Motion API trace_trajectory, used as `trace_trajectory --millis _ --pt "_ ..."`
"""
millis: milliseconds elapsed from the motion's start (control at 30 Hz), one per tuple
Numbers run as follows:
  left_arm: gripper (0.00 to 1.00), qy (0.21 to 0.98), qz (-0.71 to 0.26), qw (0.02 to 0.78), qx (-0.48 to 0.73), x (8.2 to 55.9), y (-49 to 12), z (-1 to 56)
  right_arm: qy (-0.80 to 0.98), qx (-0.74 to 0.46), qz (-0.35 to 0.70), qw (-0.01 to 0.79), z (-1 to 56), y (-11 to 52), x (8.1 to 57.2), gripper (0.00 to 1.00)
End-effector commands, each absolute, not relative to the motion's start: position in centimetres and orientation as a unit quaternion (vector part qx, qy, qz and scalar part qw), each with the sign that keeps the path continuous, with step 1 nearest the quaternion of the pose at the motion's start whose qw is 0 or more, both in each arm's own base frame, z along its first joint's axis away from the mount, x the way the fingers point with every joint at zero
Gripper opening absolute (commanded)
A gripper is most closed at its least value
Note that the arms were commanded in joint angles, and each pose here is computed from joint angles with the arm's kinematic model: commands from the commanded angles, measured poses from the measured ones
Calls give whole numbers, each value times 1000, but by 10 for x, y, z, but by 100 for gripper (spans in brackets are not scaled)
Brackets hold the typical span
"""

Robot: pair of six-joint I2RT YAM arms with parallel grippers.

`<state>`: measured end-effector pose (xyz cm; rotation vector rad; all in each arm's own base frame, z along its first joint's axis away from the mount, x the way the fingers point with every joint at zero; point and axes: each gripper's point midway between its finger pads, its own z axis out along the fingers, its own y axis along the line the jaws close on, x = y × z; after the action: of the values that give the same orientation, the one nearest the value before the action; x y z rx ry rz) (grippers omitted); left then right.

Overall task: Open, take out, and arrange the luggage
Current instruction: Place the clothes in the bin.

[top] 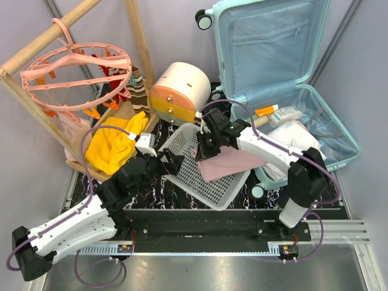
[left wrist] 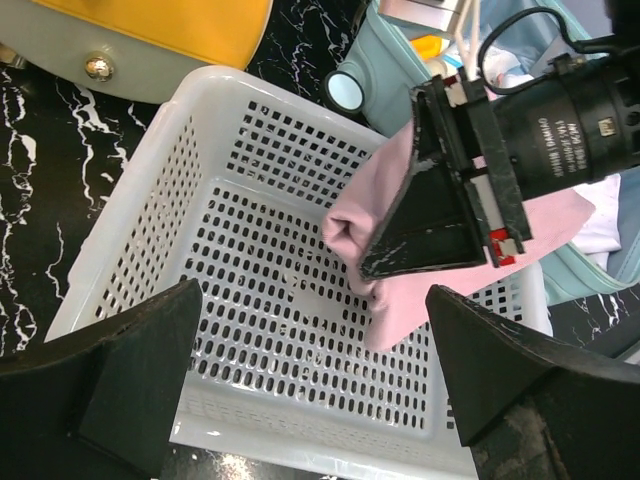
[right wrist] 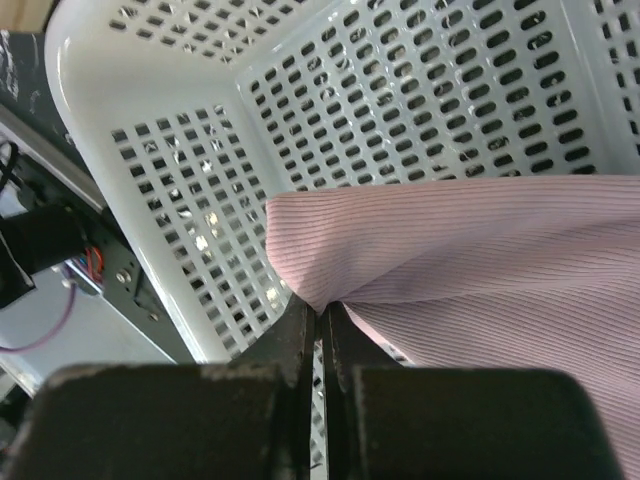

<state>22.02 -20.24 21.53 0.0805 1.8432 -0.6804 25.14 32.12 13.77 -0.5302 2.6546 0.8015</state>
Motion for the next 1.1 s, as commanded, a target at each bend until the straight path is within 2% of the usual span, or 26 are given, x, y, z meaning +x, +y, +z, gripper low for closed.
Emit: trace_trajectory --millis 0,433,1067 --pt "99 771 -279 572 20 224 -194 220 900 -173 351 194 162 361 268 0" --pt "99 774 -272 571 13 220 -184 215 899 -140 366 198 131 404 309 0" --pt "99 781 -255 570 2 218 -173 210 888 -125 401 185 115 438 320 0"
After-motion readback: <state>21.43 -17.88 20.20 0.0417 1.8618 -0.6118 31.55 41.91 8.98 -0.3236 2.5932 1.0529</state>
